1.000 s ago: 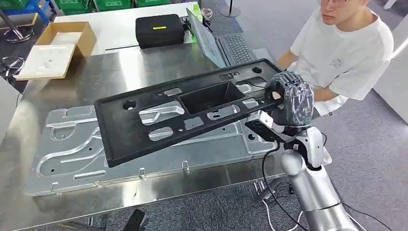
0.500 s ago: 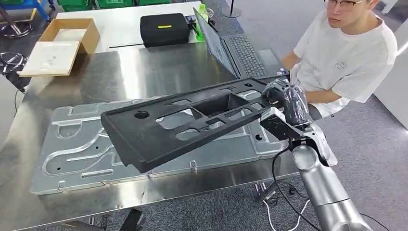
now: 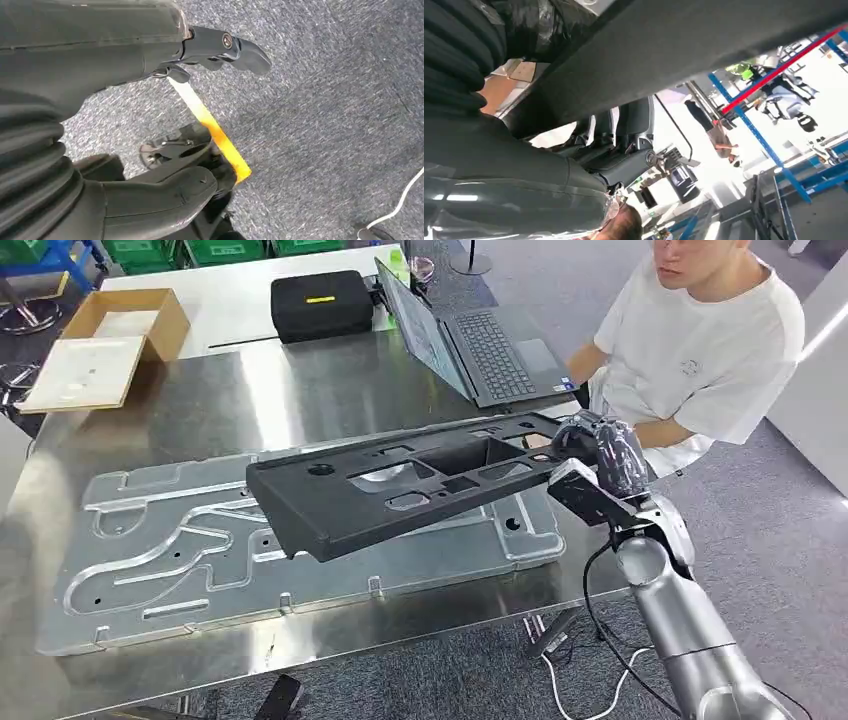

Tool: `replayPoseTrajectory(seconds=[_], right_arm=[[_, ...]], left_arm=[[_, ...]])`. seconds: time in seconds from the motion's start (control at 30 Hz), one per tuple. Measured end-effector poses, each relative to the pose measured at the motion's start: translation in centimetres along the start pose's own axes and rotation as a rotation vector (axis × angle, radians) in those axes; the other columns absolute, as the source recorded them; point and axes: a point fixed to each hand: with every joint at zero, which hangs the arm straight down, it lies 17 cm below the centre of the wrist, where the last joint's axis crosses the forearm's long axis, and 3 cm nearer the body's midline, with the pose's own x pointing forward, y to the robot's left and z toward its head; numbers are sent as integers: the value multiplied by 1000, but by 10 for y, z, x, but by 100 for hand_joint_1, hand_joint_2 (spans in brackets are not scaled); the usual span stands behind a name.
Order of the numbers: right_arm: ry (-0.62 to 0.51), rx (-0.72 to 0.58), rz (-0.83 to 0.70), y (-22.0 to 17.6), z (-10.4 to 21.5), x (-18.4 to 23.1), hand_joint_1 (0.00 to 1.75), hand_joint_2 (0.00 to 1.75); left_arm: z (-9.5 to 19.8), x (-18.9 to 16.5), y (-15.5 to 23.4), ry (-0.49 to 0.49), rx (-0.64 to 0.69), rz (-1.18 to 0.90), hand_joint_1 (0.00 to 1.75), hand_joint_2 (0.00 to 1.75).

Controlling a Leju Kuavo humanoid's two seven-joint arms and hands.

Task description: Take the parts from the cabinet and place them on the table.

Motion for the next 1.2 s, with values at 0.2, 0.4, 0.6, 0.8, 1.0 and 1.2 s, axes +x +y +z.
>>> replayPoseTrajectory(seconds=[0.2,0.4,0.6,0.8,1.0,1.2], right_arm=[[16,-6,30,-2,1,-7,175,175],[72,-74,199,-17,2,-26,175,175],[72,-119,403,-29,5,-36,175,175],[88,-124,491,-33,9,-49,0,175],[117,-110,516,-32,17,-63,0,175],[149,-113,523,-37,25,-75,0,175]], left_arm=[[0,1,0,-1,-2,-1,0,175],[0,0,0,0,-4,0,0,175],[-1,2,-1,-1,-12,-10,0,175],[-1,2,-3,0,-18,-22,0,175],[0,-1,-5,6,-24,-25,0,0],[1,-2,-6,5,-27,-17,0,0]])
